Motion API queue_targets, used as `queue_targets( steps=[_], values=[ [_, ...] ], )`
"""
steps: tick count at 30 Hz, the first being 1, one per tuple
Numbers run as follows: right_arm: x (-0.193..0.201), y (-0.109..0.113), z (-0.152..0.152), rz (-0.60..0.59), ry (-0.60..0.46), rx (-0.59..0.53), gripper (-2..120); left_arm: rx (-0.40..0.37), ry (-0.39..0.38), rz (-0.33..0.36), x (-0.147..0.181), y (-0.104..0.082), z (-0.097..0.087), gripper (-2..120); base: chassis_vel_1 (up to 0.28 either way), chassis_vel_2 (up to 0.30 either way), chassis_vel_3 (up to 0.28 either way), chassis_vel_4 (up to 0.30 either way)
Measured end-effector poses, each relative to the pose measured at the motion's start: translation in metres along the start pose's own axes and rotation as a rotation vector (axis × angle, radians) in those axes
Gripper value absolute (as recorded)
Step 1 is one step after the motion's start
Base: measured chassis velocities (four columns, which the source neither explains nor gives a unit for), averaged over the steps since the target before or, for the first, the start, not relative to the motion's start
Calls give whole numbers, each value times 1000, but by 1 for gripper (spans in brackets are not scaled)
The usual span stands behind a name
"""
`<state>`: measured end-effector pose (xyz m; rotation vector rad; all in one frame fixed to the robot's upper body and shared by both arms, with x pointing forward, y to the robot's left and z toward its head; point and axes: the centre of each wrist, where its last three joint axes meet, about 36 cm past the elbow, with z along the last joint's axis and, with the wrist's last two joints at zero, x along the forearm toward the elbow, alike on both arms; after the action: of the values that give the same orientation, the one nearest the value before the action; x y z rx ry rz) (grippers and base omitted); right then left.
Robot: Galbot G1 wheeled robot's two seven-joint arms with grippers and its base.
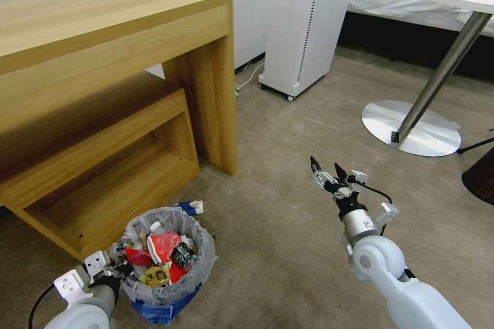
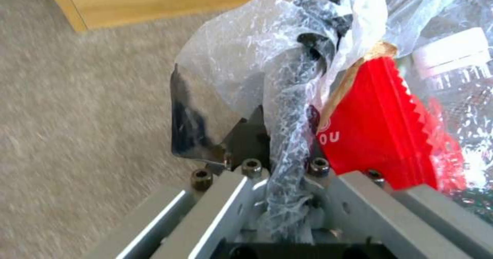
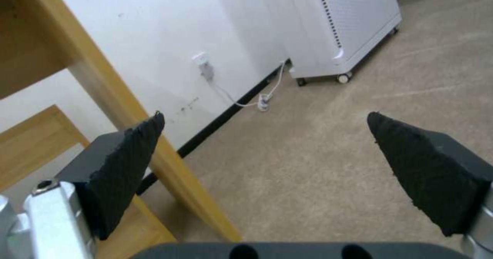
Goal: Pick up the trash bin and place the garbage on the floor into it.
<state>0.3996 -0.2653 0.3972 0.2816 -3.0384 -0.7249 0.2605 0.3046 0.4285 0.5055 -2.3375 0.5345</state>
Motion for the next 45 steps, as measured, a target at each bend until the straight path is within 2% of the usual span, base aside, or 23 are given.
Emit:
queue_targets(
  steps=[7,22,45],
  values=[
    [-3,2,1,-22,10,12,100,9,21,-22,1,0,3,0,-97,-87,90,92],
    [-6,9,12,-75,21,40,100,20,10,-44,4,0,6,0,-3,-3,4,3],
    [-7,8,7,-83,18,47,100,37,9,-48,8,-1,1,0,7,8,8,9]
  ],
)
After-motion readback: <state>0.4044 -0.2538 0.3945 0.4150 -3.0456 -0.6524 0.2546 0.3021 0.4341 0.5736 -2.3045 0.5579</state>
